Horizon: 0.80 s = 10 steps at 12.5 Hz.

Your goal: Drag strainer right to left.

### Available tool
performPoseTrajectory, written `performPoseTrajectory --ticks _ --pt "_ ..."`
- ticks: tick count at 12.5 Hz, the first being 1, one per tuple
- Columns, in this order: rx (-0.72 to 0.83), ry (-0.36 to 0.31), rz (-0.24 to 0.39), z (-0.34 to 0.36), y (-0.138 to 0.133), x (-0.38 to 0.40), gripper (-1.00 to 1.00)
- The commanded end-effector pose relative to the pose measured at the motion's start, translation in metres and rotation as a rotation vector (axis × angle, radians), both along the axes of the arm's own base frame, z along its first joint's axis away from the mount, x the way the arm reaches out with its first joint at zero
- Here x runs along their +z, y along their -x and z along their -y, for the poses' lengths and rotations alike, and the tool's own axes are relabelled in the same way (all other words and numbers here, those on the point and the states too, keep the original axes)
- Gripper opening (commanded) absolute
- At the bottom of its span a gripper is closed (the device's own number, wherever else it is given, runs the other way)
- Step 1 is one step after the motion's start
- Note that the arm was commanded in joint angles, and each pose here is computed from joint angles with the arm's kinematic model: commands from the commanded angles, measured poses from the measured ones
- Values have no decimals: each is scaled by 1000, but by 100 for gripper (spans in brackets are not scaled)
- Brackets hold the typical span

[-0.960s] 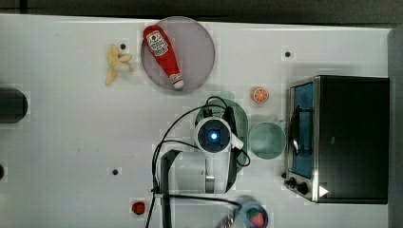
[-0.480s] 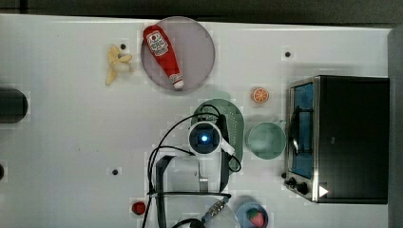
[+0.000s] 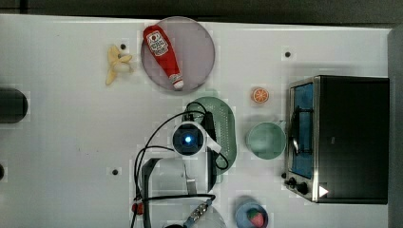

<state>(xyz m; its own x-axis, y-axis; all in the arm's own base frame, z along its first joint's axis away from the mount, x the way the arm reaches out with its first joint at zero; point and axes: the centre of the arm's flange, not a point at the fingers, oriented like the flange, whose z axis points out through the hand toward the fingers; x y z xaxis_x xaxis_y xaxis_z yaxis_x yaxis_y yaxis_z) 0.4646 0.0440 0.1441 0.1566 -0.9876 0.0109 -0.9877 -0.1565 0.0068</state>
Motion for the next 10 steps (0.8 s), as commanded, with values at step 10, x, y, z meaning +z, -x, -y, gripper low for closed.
performPoseTrajectory --ticks 10 --pt "-87 -51 8 -141 22 13 100"
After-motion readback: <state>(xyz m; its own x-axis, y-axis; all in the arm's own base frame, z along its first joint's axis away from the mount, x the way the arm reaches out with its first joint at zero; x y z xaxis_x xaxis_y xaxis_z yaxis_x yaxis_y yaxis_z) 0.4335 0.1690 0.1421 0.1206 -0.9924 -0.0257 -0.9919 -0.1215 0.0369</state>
